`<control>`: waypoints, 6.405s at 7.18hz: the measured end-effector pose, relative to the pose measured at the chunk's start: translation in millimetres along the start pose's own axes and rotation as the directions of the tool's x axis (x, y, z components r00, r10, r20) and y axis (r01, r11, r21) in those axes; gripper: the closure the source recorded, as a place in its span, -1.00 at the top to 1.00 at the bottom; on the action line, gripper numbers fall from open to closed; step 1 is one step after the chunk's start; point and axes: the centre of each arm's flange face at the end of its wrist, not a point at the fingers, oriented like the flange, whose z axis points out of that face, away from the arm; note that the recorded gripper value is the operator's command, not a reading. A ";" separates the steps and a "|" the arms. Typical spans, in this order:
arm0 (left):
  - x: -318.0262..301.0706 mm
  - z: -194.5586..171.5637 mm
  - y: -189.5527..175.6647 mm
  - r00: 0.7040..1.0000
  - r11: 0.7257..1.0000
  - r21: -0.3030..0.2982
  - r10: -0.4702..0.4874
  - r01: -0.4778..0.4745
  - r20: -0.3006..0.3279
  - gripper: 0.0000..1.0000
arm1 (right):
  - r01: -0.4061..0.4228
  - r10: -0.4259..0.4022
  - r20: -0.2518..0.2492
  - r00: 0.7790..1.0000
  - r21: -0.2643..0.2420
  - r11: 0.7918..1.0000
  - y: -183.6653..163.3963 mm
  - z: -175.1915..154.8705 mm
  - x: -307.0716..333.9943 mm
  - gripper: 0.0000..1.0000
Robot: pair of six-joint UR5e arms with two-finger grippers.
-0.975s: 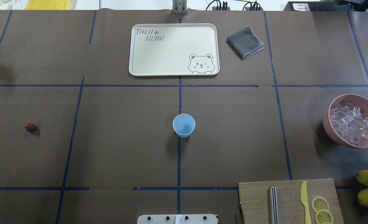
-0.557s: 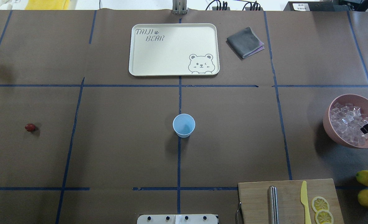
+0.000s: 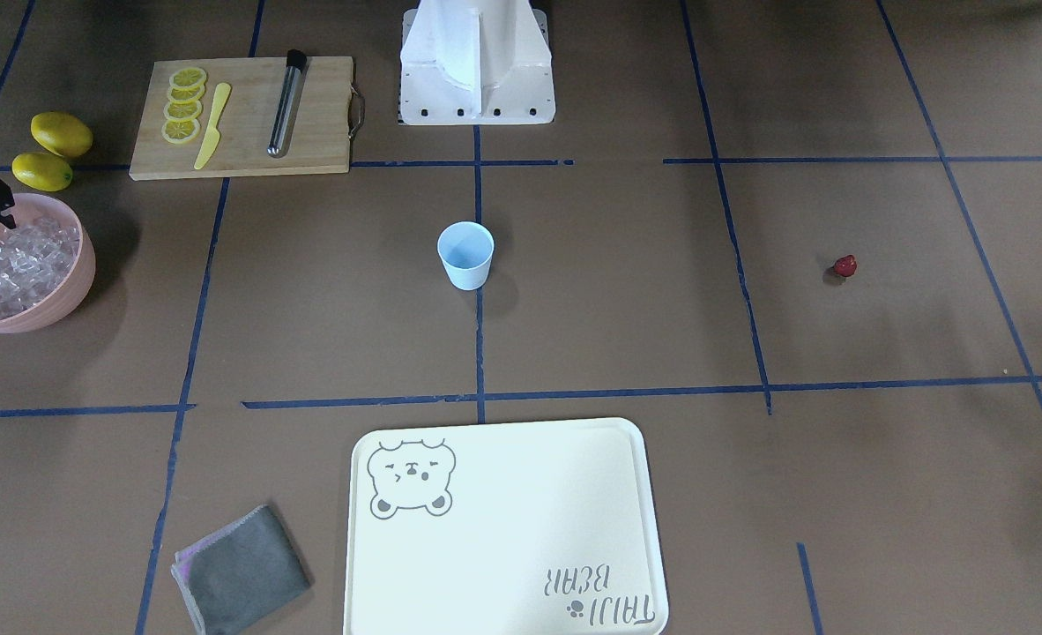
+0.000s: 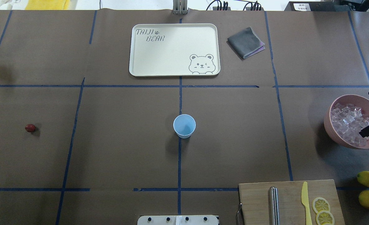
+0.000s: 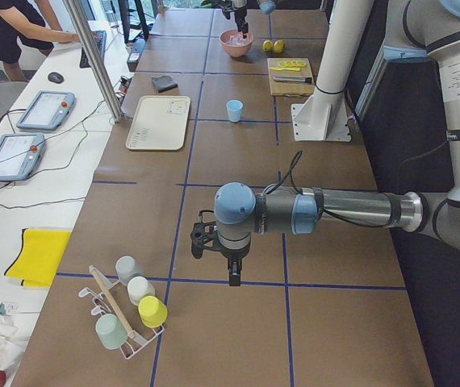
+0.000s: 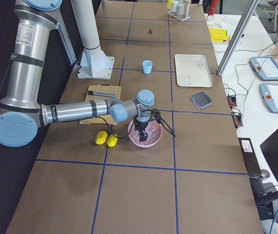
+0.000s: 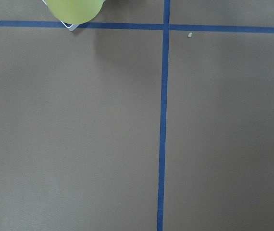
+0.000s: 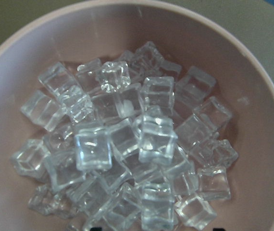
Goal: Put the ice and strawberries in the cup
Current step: 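Lower the right gripper into the pink bowl and grasp an ice cube, then carry the ice cube with the right gripper over the blue cup, then open the right gripper to drop the ice, return to the bowl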
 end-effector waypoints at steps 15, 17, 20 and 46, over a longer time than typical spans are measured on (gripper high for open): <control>-2.4 9.3 0.1 1.000 1.000 -0.021 0.003 -0.003 0.002 1.00 | 0.024 -0.024 -0.009 1.000 0.021 0.999 -8.9 -4.0 -2.3 -1.00; -2.4 9.4 0.1 1.000 1.000 -0.021 0.004 -0.003 0.002 1.00 | 0.032 -0.031 -0.010 0.999 0.089 0.996 0.3 -43.2 -9.8 -1.00; 2.2 5.0 -1.6 1.000 1.000 -0.009 0.013 -0.013 -0.001 1.00 | -0.004 -0.011 0.064 0.998 0.226 0.974 7.5 -124.4 -61.2 -1.00; 26.1 13.8 -7.1 0.991 0.991 0.029 0.134 -0.134 -0.026 1.00 | -0.497 0.471 0.176 0.864 0.153 0.854 -110.6 -91.6 -146.5 0.91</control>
